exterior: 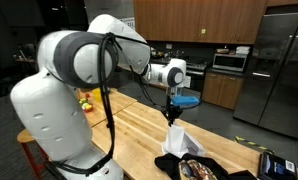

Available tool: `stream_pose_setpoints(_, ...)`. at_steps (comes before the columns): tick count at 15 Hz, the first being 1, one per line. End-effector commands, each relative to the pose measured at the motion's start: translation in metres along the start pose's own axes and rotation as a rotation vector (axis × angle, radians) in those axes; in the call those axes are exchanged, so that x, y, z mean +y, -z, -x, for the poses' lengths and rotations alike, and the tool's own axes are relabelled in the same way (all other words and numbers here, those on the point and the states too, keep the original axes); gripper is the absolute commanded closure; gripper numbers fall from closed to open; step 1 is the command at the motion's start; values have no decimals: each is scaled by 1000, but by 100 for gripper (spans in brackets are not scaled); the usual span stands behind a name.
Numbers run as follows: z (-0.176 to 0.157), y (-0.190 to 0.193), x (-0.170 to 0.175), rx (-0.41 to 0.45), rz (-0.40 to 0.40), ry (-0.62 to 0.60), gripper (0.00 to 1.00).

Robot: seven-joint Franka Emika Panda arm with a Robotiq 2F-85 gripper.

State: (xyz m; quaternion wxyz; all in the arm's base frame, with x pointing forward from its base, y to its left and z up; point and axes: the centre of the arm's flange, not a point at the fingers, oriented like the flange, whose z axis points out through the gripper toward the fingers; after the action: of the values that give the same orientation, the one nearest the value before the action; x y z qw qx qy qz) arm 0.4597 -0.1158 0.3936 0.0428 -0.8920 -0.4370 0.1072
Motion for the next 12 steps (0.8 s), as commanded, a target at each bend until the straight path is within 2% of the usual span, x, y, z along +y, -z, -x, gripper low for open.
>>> stream_pose_setpoints(1,-11,-7,4,-10,-12,20,87)
stream_pose_setpoints(3,-20,-10,10,-20,-17,37,75)
stream_pose_setpoints(4,-20,-9,12,-19,-15,38,73)
stream_pose_setpoints(5,-18,-4,11,-29,12,39,48)
stream_pose_setpoints(6,-17,4,10,-41,50,38,47)
stream_pose_setpoints(8,-15,21,10,-52,118,0,37)
stream_pose_setpoints(12,11,74,5,6,230,-157,10)
